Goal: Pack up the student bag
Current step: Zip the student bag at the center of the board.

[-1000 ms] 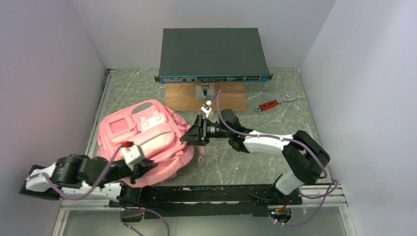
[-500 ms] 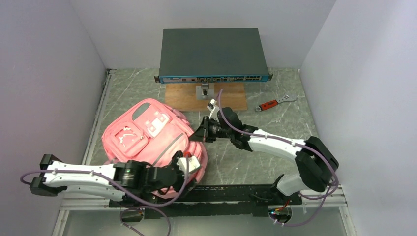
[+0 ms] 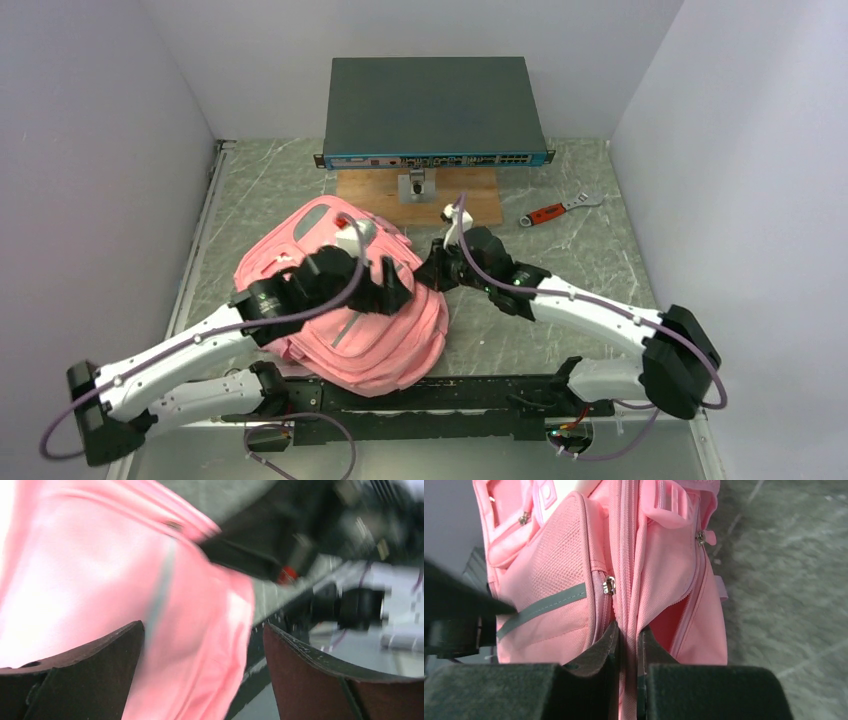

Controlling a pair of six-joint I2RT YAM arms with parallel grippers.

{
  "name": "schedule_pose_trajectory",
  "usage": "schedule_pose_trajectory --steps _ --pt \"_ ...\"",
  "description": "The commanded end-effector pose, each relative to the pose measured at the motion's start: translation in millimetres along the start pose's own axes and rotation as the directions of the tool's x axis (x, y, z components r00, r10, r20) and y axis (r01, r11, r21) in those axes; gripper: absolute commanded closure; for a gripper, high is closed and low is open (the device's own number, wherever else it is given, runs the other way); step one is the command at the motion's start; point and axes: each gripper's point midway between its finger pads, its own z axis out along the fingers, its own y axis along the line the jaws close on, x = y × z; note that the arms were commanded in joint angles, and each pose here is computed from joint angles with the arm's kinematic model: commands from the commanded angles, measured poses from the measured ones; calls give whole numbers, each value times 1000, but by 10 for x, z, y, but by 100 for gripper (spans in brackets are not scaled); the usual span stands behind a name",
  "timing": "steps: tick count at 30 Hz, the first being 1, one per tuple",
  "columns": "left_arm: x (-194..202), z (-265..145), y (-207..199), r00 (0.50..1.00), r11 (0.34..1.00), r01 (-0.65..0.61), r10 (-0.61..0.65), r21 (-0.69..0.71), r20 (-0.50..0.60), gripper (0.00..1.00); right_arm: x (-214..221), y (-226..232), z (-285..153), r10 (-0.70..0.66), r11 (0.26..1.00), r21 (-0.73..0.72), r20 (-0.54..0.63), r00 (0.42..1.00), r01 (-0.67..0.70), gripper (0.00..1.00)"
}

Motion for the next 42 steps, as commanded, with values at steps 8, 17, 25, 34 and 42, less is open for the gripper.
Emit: schedule_pose_trajectory --steps 8,17,25,34,42 --pt "62 231 833 906 882 400 -422 -250 -41 2 -58 687 -88 -88 991 -65 313 946 114 100" --pt "43 24 751 831 790 482 -549 -380 -87 4 506 1014 41 -328 929 -183 -5 945 322 45" --pt "182 17 483 866 806 389 -486 -446 -122 0 760 753 -686 -101 973 -217 -129 987 71 16" --pt "444 187 238 906 729 48 -320 -683 -278 8 1274 542 -819 107 918 -361 -175 979 -165 21" --pt "523 208 338 942 801 50 -236 -596 -237 12 1356 603 -675 201 865 -410 -243 949 -289 41"
